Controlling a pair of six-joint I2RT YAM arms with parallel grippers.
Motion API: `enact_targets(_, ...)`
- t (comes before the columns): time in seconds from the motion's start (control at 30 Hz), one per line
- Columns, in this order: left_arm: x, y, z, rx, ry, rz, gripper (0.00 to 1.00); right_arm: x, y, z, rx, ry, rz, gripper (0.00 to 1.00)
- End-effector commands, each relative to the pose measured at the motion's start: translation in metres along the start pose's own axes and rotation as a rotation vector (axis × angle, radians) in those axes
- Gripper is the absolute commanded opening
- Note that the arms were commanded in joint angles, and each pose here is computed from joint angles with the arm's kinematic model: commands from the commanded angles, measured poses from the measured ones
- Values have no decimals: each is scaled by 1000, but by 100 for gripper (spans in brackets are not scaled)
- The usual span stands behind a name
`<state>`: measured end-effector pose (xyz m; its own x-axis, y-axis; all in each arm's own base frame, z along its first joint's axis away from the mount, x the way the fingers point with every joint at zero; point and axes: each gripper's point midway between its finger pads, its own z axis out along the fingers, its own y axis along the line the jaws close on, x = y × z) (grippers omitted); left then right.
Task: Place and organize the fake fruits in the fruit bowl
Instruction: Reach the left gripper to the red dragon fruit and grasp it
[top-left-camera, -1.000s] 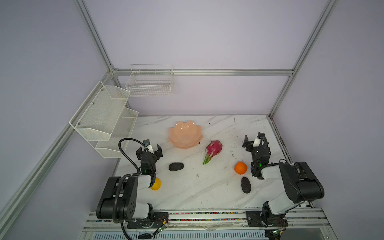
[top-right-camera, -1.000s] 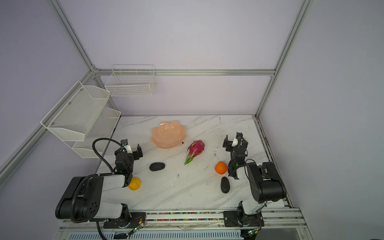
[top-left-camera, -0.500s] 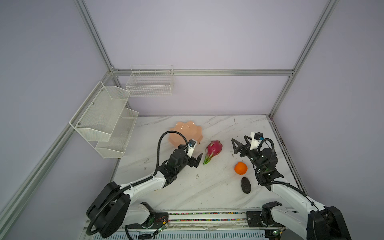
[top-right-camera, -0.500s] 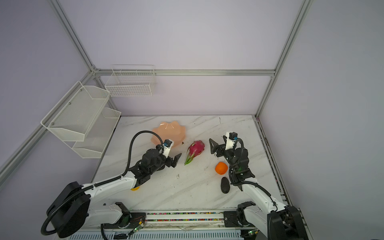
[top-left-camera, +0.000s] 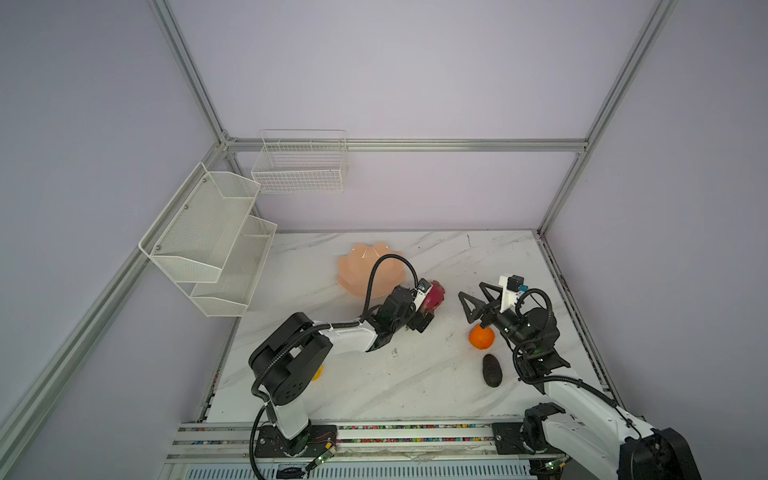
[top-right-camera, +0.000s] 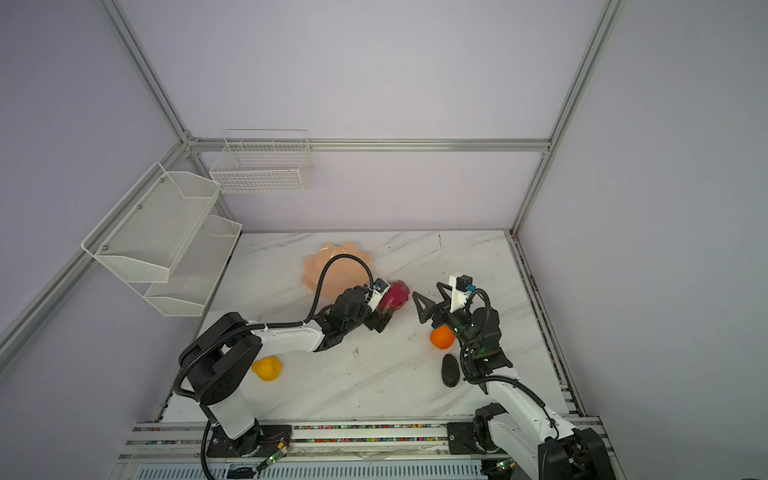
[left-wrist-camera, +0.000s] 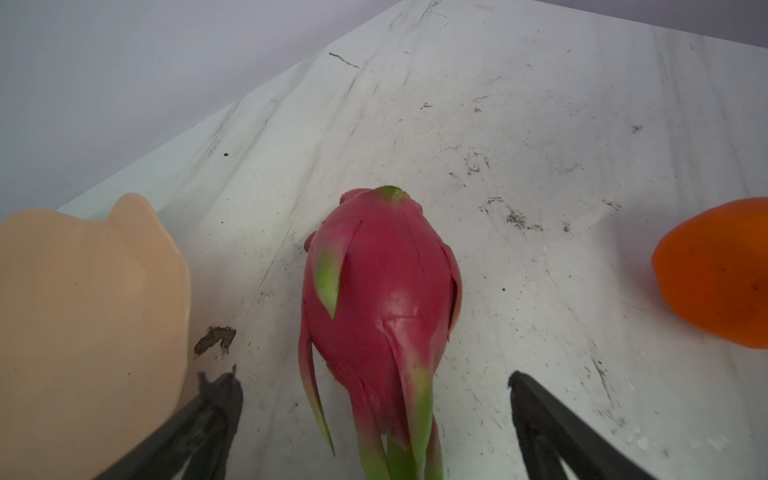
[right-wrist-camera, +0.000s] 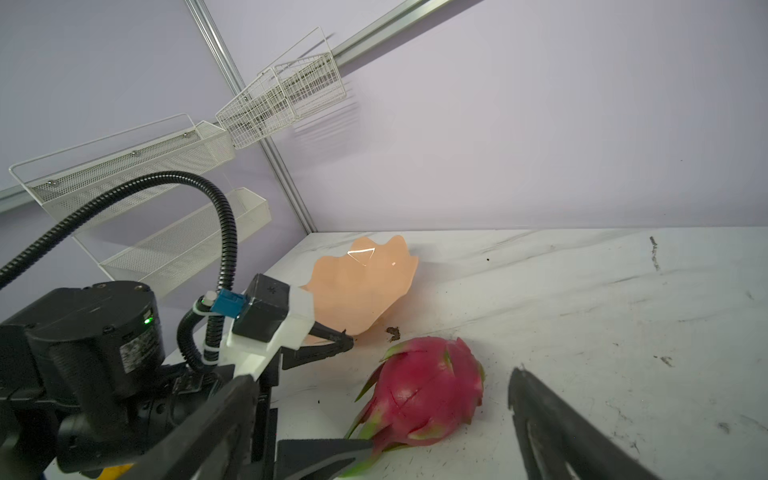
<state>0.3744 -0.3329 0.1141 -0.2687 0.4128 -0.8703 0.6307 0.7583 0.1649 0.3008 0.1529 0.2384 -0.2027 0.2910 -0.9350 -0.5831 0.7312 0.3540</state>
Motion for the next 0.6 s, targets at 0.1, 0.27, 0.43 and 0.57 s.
enact_targets(0.1, -52, 10, 21, -50, -78, 20, 100, -10, 9, 2, -37, -21, -17, 97)
enact_targets(0.27, -48, 11, 38, -61, -64, 6, 100, -7, 8, 3, -36, -11, -16, 97)
enact_targets(0.43, -46, 3, 53, -25, -40, -3, 100, -2, 5, 7, -33, 6, -13, 97)
enact_targets(0.57, -39, 1, 62, -13, -13, -6, 100, 0, 3, 8, -28, 13, -13, 97)
